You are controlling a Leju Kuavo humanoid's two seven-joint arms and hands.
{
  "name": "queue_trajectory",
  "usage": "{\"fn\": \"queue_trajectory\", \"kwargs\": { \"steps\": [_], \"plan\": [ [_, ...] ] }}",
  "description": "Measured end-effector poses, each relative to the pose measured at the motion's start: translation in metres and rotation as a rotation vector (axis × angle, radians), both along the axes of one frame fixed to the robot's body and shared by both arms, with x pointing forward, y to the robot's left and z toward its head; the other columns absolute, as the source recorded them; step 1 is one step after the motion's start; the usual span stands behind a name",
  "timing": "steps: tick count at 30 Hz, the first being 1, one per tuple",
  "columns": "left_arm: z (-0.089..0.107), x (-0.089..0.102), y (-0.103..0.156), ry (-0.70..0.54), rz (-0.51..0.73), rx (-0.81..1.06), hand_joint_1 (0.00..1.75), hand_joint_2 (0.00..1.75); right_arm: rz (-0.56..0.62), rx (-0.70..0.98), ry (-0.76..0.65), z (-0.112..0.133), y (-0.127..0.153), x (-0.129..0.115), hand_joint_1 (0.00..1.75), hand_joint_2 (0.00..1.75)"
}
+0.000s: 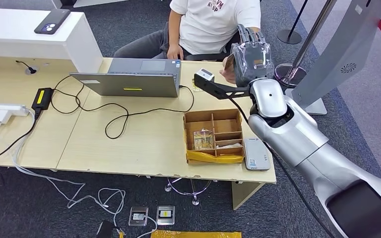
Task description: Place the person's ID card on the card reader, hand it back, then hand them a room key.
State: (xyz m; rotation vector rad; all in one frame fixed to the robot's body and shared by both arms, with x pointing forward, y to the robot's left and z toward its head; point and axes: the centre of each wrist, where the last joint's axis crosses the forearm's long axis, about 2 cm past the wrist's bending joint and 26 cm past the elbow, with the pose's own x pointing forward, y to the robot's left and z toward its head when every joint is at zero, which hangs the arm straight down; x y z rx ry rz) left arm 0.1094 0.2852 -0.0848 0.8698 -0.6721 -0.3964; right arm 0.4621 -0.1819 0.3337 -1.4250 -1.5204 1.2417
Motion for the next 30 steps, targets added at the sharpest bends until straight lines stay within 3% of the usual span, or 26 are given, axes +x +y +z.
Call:
{"fn": "queue_trajectory", "kwargs": {
  "steps": [9, 10, 13, 14, 15, 17, 19, 30],
  "plan": [
    [0.001, 0.005, -0.002, -0.003, -0.031, 0.006, 0.00, 0.00, -0.134, -0.054, 0.082, -0.020, -0.007, 0.017, 1.75, 1.75],
    [0.001, 0.005, -0.002, -0.004, -0.034, 0.007, 0.00, 0.00, -0.142, -0.060, 0.089, -0.022, -0.008, 0.018, 1.67, 1.75],
    [0.002, 0.006, -0.002, -0.004, -0.038, 0.008, 0.00, 0.00, -0.161, -0.073, 0.107, -0.027, -0.010, 0.020, 0.36, 1.75],
    [0.002, 0.006, -0.002, -0.004, -0.039, 0.008, 0.00, 0.00, -0.166, -0.076, 0.111, -0.028, -0.011, 0.020, 0.00, 1.31],
    [0.002, 0.006, -0.003, -0.003, -0.038, 0.009, 0.00, 0.00, -0.170, -0.079, 0.114, -0.030, -0.011, 0.021, 0.00, 0.87],
    [0.002, 0.007, -0.002, 0.001, -0.034, 0.010, 0.00, 0.00, -0.178, -0.079, 0.113, -0.033, -0.013, 0.021, 0.00, 0.87],
    [0.002, 0.007, -0.002, 0.005, -0.028, 0.012, 0.00, 0.00, -0.184, -0.068, 0.101, -0.036, -0.015, 0.022, 0.00, 1.75],
    [0.003, 0.009, 0.002, 0.016, -0.007, 0.023, 0.00, 0.00, -0.129, 0.083, -0.093, -0.037, -0.024, 0.022, 0.00, 1.75]
  ]
}}
